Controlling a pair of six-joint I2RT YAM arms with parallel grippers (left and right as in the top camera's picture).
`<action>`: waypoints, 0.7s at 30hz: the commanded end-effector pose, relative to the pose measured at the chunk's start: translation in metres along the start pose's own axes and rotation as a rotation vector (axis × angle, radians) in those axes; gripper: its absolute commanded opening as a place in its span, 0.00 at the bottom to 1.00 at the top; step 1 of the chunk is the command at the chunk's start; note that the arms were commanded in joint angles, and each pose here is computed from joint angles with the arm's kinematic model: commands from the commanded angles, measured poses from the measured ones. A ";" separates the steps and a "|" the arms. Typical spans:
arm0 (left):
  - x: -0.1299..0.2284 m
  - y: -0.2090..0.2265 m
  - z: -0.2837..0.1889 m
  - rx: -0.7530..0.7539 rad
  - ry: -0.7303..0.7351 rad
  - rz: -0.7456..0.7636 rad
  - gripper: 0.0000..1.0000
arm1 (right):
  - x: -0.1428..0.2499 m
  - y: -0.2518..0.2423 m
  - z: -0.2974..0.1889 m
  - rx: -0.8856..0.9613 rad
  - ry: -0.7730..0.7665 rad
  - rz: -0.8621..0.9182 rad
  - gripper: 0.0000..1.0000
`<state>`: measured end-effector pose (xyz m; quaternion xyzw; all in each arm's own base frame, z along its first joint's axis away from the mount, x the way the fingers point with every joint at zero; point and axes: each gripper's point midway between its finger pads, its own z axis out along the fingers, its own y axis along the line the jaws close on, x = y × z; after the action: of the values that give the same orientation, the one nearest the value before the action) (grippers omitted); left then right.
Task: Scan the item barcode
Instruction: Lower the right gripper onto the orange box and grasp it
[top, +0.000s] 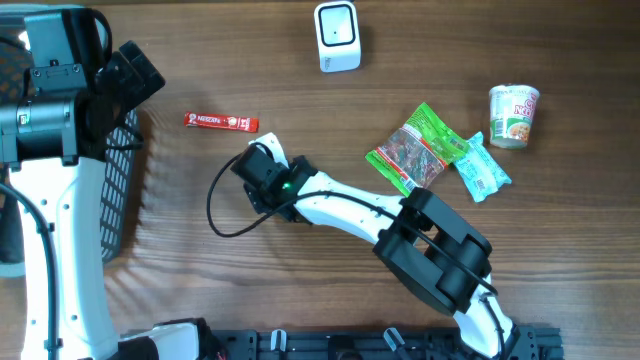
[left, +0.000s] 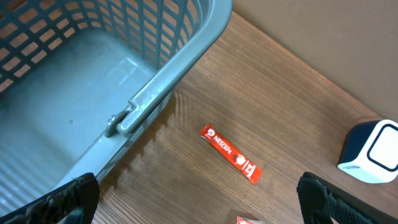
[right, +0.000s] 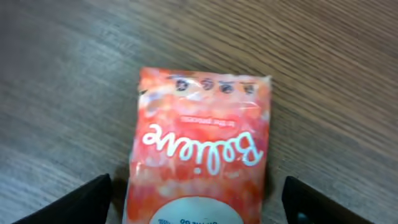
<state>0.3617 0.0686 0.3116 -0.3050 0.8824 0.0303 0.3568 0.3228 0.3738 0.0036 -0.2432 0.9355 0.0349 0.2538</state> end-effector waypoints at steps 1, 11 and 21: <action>-0.005 0.002 -0.003 -0.005 -0.017 0.002 1.00 | -0.002 0.003 -0.011 -0.019 0.001 -0.060 0.79; -0.005 0.002 -0.003 -0.005 -0.017 0.002 1.00 | -0.033 -0.004 -0.039 -0.106 -0.063 0.009 0.81; -0.005 0.002 -0.003 -0.005 -0.017 0.002 1.00 | -0.063 0.025 -0.087 -0.290 -0.152 0.010 0.43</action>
<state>0.3618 0.0687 0.3115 -0.3052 0.8824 0.0304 0.3567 0.3222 0.3994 0.1007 -0.2745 0.9019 0.1744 0.2842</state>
